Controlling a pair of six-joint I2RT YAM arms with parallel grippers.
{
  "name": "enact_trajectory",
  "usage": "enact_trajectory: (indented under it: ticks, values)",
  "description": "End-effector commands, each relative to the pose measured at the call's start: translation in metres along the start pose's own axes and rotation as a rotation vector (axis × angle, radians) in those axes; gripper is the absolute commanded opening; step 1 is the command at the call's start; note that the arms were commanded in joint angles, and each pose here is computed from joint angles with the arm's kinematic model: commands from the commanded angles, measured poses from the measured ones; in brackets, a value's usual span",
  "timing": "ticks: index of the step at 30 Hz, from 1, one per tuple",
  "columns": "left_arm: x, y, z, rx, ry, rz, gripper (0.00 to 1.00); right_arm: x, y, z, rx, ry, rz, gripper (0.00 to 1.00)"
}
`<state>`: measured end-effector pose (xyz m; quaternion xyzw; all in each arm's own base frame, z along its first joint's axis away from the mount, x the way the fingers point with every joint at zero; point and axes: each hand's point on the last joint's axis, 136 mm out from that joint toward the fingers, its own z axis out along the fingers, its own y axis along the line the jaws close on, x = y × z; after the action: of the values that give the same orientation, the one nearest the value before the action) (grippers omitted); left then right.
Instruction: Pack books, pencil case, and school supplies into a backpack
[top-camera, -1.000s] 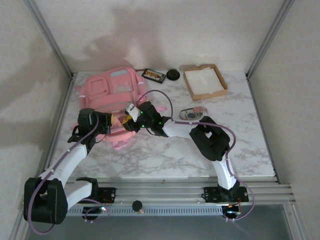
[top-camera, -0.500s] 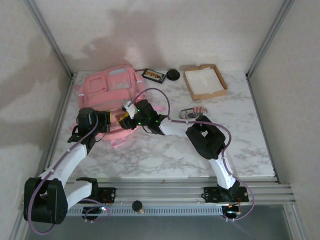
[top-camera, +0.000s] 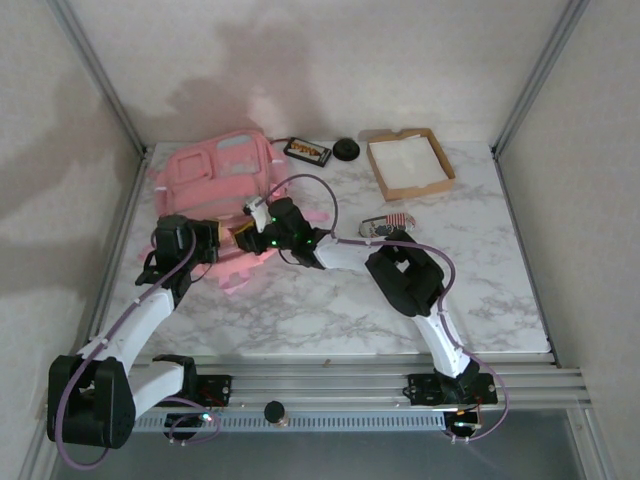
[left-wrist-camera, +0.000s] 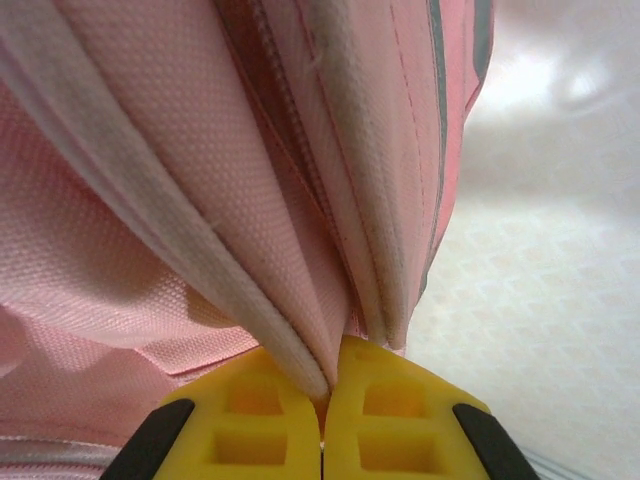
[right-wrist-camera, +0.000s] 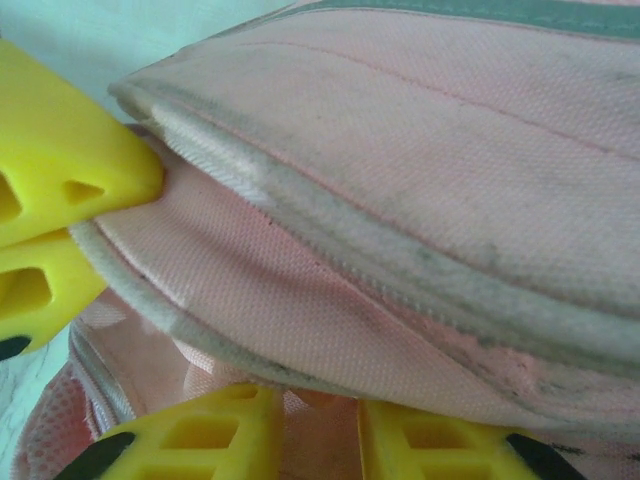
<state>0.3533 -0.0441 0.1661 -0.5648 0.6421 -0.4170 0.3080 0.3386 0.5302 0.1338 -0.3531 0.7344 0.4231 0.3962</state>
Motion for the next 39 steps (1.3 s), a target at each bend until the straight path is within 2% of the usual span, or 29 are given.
enact_trajectory:
  ticks: [1, 4, 10, 14, 18, 23, 28, 31, 34, 37, 39]
  values:
    - [0.038, -0.004, -0.004, 0.002, 0.156, 0.012, 0.0, -0.105, 0.032, -0.009, -0.063, -0.313, -0.069, 0.21]
    - [0.034, -0.004, -0.006, -0.007, 0.141, 0.023, 0.0, -0.106, 0.018, -0.016, -0.003, -0.318, -0.06, 0.11]
    - [0.018, 0.001, -0.012, -0.033, 0.088, 0.059, 0.0, -0.1, 0.015, -0.043, 0.074, -0.273, -0.152, 0.0]
    - [0.011, 0.005, -0.019, -0.036, 0.059, 0.062, 0.0, -0.092, 0.015, -0.058, 0.103, -0.233, -0.168, 0.0]
    - [0.01, 0.009, -0.02, -0.038, 0.072, 0.055, 0.0, -0.068, 0.016, -0.065, 0.099, -0.171, -0.178, 0.0]
    - [0.017, -0.003, -0.02, -0.005, 0.106, 0.061, 0.0, -0.04, 0.048, -0.056, 0.002, -0.106, -0.212, 0.0]
    - [0.017, -0.007, -0.022, -0.005, 0.108, 0.071, 0.0, -0.032, 0.056, -0.05, -0.024, -0.123, -0.17, 0.01]
    - [0.018, -0.007, -0.02, -0.006, 0.116, 0.071, 0.0, -0.025, 0.067, -0.051, -0.046, -0.126, -0.114, 0.06]
    - [0.019, -0.011, -0.021, 0.001, 0.116, 0.077, 0.0, -0.002, 0.047, -0.042, 0.012, -0.085, -0.039, 0.07]
    - [0.019, -0.013, -0.022, 0.003, 0.116, 0.081, 0.0, -0.009, 0.029, -0.041, 0.016, -0.111, 0.03, 0.11]
    - [0.019, -0.013, -0.023, 0.004, 0.114, 0.08, 0.0, -0.01, 0.028, -0.034, 0.016, -0.102, 0.016, 0.15]
